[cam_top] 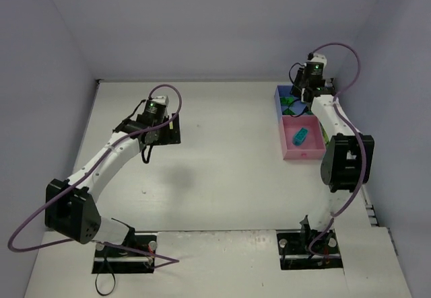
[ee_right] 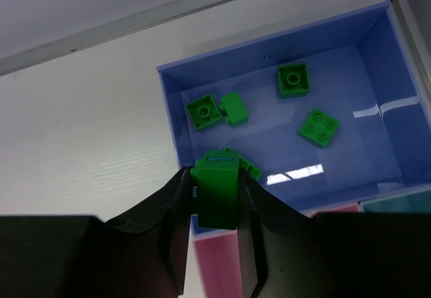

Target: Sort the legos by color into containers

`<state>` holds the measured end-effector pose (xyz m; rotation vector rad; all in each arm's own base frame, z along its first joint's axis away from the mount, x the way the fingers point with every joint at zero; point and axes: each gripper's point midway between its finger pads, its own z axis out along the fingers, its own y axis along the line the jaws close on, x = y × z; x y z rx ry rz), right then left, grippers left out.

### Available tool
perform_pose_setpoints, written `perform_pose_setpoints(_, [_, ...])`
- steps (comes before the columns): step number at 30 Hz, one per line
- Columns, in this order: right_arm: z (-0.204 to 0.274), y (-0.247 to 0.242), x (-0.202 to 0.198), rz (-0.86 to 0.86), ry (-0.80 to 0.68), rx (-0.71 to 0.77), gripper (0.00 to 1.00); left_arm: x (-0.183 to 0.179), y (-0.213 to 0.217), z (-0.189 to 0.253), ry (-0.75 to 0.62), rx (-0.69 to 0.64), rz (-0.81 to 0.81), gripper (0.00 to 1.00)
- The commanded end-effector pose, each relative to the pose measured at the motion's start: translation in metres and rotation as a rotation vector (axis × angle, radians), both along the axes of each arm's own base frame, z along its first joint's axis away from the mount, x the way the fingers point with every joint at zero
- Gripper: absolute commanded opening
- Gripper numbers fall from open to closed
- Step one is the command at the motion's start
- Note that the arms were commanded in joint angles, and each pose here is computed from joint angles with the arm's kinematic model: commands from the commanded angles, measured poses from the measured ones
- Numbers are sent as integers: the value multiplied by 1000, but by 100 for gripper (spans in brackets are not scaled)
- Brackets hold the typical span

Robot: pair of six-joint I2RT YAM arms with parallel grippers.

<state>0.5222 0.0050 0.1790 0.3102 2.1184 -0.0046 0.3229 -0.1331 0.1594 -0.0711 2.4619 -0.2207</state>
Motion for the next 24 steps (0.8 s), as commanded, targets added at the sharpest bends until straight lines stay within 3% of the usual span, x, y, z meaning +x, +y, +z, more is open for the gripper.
perform_pose_setpoints(1, [-2,10,24,124,-17,78,17,34,-12,37,-142,-28,-87,75])
perform_pose_setpoints(6, [-16,-10,48,123,-10,106,27,50,-10,47,-182,21,-187,75])
perform_pose_setpoints(10, [-14,-11,52,146,-18,100,60,62,-11,57,-207,19,-251,75])
perform_pose_setpoints(13, [6,-11,50,166,-53,69,71,67,-20,59,-233,36,-388,75])
perform_pose_setpoints(15, [18,-9,46,177,-73,73,72,68,-25,55,-239,60,-470,75])
perform_pose_setpoints(19, [61,10,19,215,-140,137,73,75,-12,44,-251,249,-668,75])
perform_pose_setpoints(24, [63,35,-22,272,-127,160,74,98,14,25,-182,389,-777,75])
